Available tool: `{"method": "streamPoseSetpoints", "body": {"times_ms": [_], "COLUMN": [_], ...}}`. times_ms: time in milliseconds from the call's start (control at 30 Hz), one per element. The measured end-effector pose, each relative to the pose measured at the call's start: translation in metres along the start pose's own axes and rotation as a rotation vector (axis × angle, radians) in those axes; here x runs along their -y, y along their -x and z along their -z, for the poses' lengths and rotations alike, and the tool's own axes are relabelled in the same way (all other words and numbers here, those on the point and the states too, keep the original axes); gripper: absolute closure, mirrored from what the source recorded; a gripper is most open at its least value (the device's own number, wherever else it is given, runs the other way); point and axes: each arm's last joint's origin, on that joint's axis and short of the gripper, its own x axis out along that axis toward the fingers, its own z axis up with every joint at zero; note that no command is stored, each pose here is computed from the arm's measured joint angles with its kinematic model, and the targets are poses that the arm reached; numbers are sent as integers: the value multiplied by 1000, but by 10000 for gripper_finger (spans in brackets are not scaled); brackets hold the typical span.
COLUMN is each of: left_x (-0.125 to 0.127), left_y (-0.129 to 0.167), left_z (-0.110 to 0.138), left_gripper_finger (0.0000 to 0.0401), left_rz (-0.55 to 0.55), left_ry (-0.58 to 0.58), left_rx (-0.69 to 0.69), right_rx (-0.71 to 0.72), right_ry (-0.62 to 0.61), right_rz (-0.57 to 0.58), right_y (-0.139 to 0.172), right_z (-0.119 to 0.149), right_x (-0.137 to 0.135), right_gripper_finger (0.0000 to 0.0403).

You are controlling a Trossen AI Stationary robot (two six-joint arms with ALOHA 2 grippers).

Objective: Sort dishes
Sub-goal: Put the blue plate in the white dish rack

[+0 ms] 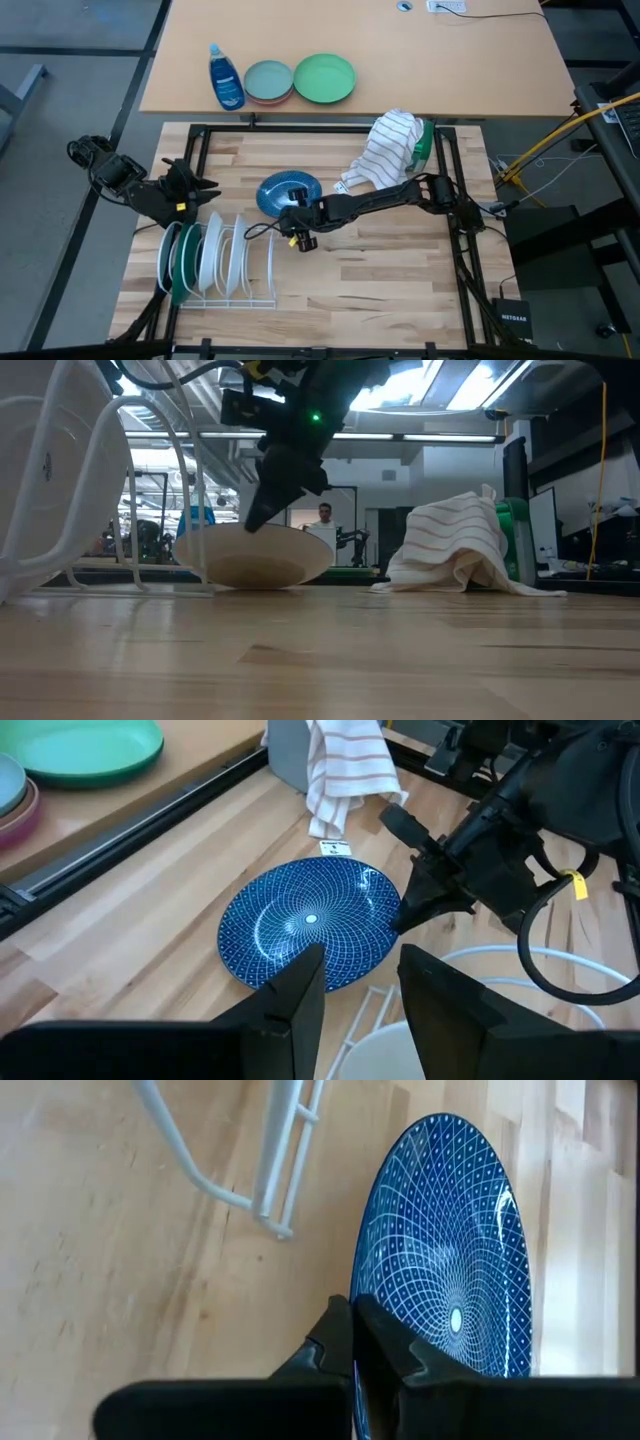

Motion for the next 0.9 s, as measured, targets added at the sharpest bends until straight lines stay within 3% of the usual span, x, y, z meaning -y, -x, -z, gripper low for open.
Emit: {"method": "streamPoseSetpoints", "body": {"times_ms": [367,900], "left_x": [0,0], "left_y": [0,0], "left_z": [0,1], "left_gripper_finger": [281,281], "left_rz": [-1,-3], "left_ry": [-1,1], "left_rx": [-2,-5], "right_rx": [-25,-50], "right_ry": [-22,-45], "right_rz": [-91,-91], "right_y": [-24,-33], "right_z": [7,11], "right_x": [-12,-16], "right_gripper_finger": [402,387]}}
